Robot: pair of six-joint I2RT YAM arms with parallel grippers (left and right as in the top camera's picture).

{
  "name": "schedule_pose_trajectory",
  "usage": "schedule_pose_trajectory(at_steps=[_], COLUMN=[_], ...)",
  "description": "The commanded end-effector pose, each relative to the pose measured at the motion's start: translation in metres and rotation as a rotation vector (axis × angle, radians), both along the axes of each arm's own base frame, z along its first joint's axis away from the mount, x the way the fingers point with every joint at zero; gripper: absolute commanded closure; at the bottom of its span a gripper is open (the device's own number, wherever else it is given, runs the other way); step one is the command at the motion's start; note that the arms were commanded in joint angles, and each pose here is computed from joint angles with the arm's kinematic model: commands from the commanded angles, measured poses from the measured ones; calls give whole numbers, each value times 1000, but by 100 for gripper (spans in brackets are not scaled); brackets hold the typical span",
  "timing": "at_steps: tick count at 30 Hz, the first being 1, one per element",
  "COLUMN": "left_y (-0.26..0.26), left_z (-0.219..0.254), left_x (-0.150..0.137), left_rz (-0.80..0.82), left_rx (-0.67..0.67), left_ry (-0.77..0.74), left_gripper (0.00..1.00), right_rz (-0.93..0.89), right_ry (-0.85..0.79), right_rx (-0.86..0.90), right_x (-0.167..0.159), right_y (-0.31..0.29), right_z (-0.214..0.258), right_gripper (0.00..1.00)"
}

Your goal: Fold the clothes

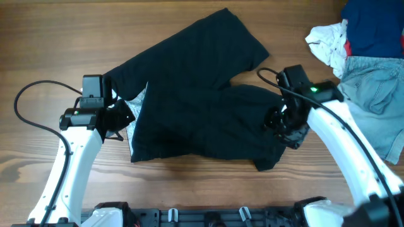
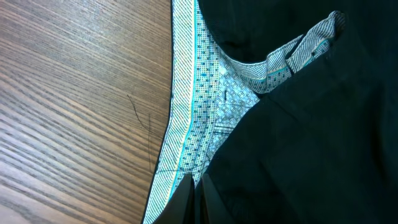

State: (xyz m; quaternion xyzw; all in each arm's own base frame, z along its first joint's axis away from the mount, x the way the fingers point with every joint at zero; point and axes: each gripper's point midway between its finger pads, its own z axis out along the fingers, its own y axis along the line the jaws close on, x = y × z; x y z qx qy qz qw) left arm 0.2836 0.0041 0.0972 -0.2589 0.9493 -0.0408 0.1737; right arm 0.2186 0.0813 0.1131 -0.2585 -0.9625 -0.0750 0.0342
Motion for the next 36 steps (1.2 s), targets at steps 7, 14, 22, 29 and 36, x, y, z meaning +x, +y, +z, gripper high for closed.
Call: schedule_pose_trajectory(at_steps=[7,14,22,29,36], left_y=[-5,-6,-6,-6,-6], left_z=[6,6,6,6,6], left_x=[2,3,2,2,2], left_rz=[-8,-11,-11,-11,-11], left_rx=[-40,-46,-46,-46,-46], left_ry=[-25,-28,-28,-28,-28], left_gripper=[93,84,84,85,85], right_rz=[-267,-334,-377,-430,-423], right_ry=[20,161,56,-25,-60], right_rx=[78,128,92,26,38], right_x=[-46,-81,-57,-41,-34], right_y=[1,9,2,-11,-10], right_z=[-7,-54,-61,-64,-68], right_gripper=[43,41,17,1,10])
